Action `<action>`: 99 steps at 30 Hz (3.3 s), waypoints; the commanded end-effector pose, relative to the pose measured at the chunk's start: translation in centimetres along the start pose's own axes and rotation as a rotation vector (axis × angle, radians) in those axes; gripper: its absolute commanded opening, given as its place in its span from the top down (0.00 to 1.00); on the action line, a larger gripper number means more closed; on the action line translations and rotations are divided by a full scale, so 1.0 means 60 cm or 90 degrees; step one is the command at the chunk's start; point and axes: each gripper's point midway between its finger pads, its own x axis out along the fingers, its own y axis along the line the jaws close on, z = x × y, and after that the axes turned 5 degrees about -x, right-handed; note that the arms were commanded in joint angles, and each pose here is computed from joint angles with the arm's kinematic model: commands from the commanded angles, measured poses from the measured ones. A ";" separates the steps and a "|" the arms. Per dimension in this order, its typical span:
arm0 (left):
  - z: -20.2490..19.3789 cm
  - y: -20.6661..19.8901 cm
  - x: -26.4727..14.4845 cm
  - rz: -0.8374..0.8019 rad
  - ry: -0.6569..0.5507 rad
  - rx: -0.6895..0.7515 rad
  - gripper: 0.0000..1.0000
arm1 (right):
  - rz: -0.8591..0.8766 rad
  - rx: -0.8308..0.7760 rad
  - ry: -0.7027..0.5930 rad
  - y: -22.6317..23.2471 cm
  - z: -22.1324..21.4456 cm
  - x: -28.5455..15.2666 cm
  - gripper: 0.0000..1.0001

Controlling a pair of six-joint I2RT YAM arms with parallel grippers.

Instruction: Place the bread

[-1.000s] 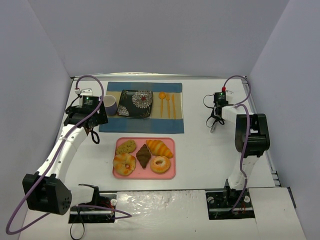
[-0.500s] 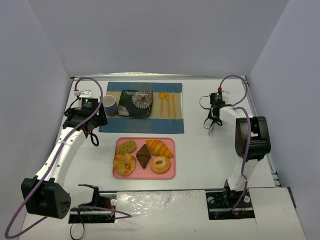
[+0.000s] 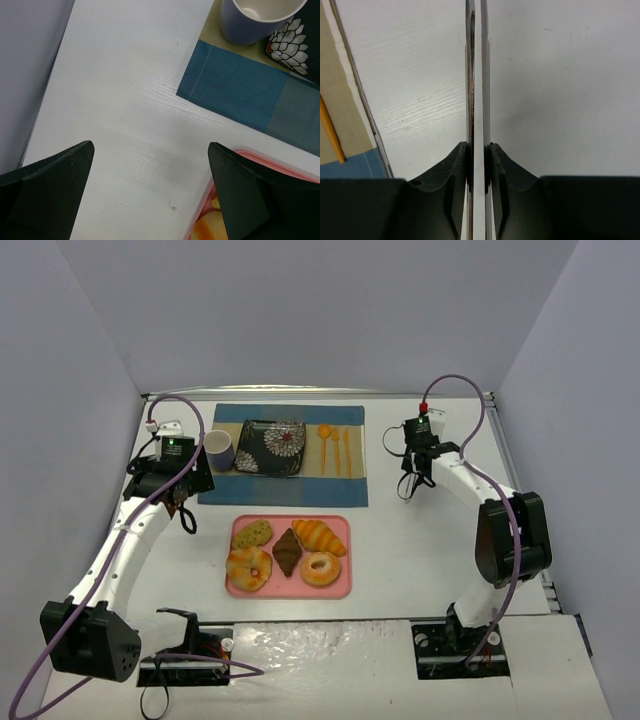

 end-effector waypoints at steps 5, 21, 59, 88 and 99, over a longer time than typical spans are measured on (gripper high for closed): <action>0.029 0.003 -0.020 -0.007 -0.040 -0.028 0.03 | 0.024 0.023 -0.057 0.004 0.059 -0.079 1.00; 0.032 0.004 -0.022 -0.006 -0.043 -0.030 0.03 | 0.029 0.021 -0.072 -0.001 0.073 -0.110 0.83; 0.028 0.005 -0.020 -0.005 -0.041 -0.024 0.03 | 0.111 -0.023 -0.037 0.046 0.079 -0.179 0.54; 0.024 0.005 -0.018 -0.005 -0.039 -0.025 0.03 | 0.247 -0.135 0.019 0.158 0.002 -0.309 0.49; 0.026 0.004 -0.020 -0.007 -0.039 -0.028 0.03 | 0.304 -0.178 0.058 0.179 -0.057 -0.362 0.48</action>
